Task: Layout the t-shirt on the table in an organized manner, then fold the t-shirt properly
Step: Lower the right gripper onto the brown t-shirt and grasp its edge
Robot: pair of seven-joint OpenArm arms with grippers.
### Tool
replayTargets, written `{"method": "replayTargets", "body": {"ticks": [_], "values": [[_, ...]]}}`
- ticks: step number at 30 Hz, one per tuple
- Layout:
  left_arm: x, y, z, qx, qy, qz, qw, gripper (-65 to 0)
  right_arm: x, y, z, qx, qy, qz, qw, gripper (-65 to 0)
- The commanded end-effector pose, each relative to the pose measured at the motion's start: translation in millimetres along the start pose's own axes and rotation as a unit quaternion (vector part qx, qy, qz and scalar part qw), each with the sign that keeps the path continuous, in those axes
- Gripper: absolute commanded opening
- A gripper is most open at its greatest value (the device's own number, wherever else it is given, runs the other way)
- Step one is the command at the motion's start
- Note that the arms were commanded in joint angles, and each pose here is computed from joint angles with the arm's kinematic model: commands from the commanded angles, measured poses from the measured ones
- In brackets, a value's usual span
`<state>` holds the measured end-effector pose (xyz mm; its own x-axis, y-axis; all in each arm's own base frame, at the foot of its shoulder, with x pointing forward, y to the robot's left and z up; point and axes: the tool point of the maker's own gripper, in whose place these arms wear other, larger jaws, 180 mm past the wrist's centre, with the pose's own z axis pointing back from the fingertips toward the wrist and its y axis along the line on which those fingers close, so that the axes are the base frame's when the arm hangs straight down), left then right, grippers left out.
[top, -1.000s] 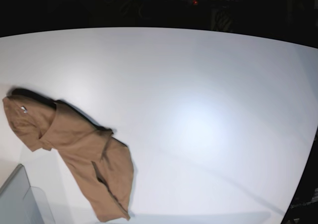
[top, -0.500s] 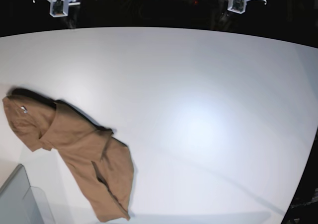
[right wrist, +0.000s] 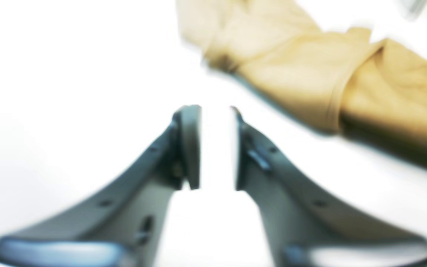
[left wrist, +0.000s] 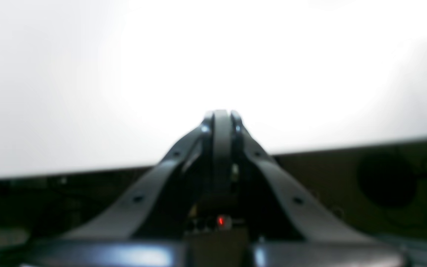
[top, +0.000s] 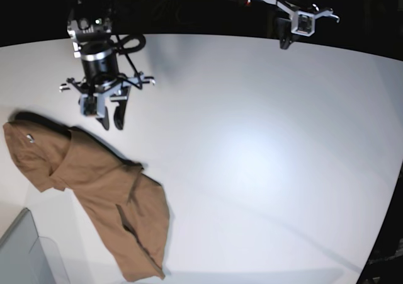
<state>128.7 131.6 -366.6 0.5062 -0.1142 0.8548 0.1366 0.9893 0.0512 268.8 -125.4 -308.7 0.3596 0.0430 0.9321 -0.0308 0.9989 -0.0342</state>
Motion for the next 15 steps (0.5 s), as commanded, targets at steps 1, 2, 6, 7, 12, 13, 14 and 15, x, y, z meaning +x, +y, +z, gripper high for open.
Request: {"method": "replayTargets", "body": {"ticks": [1,2,6,7,12,13,14,15], "values": [[3,3,6,0.004,-0.007,-0.002,1.000,-64.6,21,-1,-8,0.000,-0.025,0.000,0.9997,-43.5],[3,4,6,0.006,-0.007,-0.002,1.000,-64.6,26,-2,-18,-0.001,-0.020,0.000,0.9998,-40.6],[8,5,3,0.008,-0.014,-0.003,1.000,-64.6,44,-2,-62,0.001,0.007,0.007,0.9999,-30.4],[10,5,1,0.008,-0.018,-0.003,1.000,-64.6,46,0,-74,0.003,0.013,0.009,0.9999,-28.8],[11,6,0,0.010,-0.019,-0.003,1.000,-64.6,46,-3,-122,0.000,0.027,0.013,0.9996,-25.9],[12,6,-1,0.010,-0.021,-0.003,1.000,-64.6,42,-4,-130,0.000,0.033,0.013,0.9994,-26.0],[14,7,-2,0.010,-0.025,-0.003,1.000,-64.6,38,-5,-139,-0.001,0.038,0.013,0.9992,-26.0],[16,7,-4,0.011,-0.028,-0.004,1.000,-64.6,33,-6,-148,-0.002,0.044,0.013,0.9989,-26.0]]}}
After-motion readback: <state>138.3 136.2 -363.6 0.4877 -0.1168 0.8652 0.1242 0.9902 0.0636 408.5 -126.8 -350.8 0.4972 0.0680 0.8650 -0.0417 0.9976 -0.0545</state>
